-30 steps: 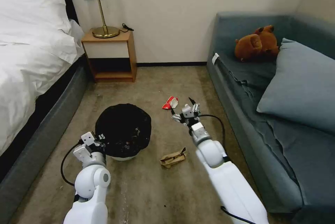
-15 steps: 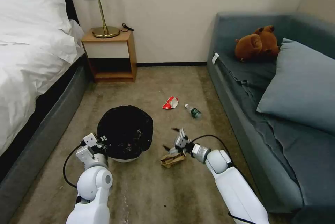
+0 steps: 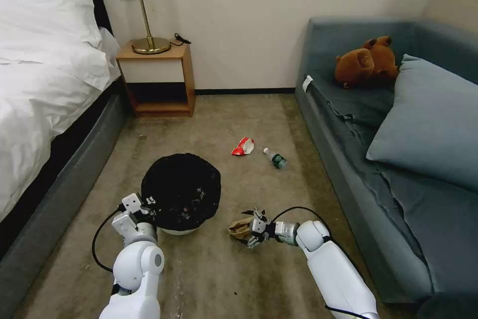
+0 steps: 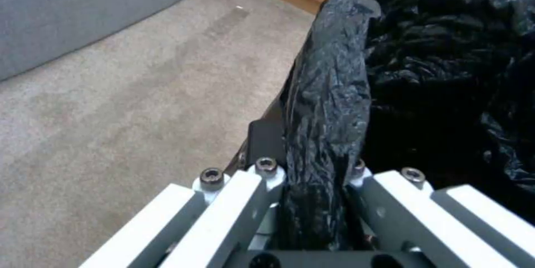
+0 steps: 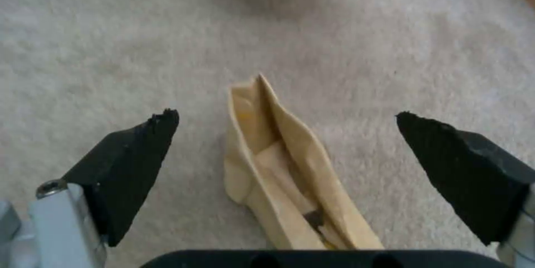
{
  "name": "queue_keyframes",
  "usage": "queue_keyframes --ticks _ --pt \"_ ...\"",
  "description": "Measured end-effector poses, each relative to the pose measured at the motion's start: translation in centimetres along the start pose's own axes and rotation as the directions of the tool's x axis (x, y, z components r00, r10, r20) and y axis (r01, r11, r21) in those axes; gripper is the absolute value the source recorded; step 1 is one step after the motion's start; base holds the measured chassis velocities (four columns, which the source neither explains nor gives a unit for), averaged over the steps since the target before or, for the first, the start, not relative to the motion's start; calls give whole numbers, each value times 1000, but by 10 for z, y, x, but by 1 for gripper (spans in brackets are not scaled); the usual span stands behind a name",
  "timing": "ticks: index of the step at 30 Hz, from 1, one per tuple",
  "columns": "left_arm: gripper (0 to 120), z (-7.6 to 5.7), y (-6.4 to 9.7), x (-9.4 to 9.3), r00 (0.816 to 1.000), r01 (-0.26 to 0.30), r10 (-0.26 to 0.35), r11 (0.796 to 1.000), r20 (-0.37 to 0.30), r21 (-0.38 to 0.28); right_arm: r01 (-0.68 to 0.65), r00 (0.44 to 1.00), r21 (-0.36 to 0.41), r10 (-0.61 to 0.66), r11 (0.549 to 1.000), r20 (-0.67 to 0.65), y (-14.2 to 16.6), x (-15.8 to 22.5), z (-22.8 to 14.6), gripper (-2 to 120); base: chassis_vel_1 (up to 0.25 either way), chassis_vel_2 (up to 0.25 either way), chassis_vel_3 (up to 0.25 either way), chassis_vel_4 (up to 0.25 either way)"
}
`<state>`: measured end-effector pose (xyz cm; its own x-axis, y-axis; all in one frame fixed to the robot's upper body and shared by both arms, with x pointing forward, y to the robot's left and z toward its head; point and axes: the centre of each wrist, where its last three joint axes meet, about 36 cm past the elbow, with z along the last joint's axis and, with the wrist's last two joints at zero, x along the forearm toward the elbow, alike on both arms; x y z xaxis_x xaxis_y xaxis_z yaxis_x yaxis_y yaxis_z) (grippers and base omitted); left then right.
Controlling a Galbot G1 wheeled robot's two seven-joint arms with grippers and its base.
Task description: Pick up the trash bin, then pick up the garbage on the floor and place it into the trash bin.
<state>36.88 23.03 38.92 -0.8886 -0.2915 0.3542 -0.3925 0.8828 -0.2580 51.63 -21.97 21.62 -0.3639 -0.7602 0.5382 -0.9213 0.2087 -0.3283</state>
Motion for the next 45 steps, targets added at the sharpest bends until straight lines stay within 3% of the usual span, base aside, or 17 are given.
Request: queue_keyframes --ticks 13,17,20,23,26,28,38,45 --pt "4 1 -5 3 1000 -5 5 1000 7 4 -17 996 -50 12 999 -87 -11 -6 31 95 0 0 0 0" --pt "4 -1 -6 3 1000 -7 7 1000 13 5 -30 996 -67 24 997 -86 -8 -7 33 76 0 0 0 0" --pt "4 0 -6 4 1000 -7 7 1000 11 4 -39 996 -69 33 997 -88 -7 -7 34 69 0 0 0 0" --pt "4 -1 -3 3 1000 -5 5 1000 14 7 -51 995 -80 43 996 -95 -2 -6 38 52 0 0 0 0" --pt "4 -1 -2 3 1000 -3 3 1000 16 7 -55 994 -86 46 995 -97 0 -5 40 45 0 0 0 0" --pt "4 -3 -3 3 1000 -5 5 1000 20 10 -62 993 -102 52 993 -102 3 -3 44 33 0 0 0 0" --pt "4 -4 -4 3 1000 -11 11 1000 22 13 -66 993 -132 52 989 -108 19 -4 49 0 0 0 0 0" --pt "4 -5 -2 3 1000 -11 10 1000 21 14 -76 993 -138 62 987 -104 21 -4 49 0 0 0 0 0"
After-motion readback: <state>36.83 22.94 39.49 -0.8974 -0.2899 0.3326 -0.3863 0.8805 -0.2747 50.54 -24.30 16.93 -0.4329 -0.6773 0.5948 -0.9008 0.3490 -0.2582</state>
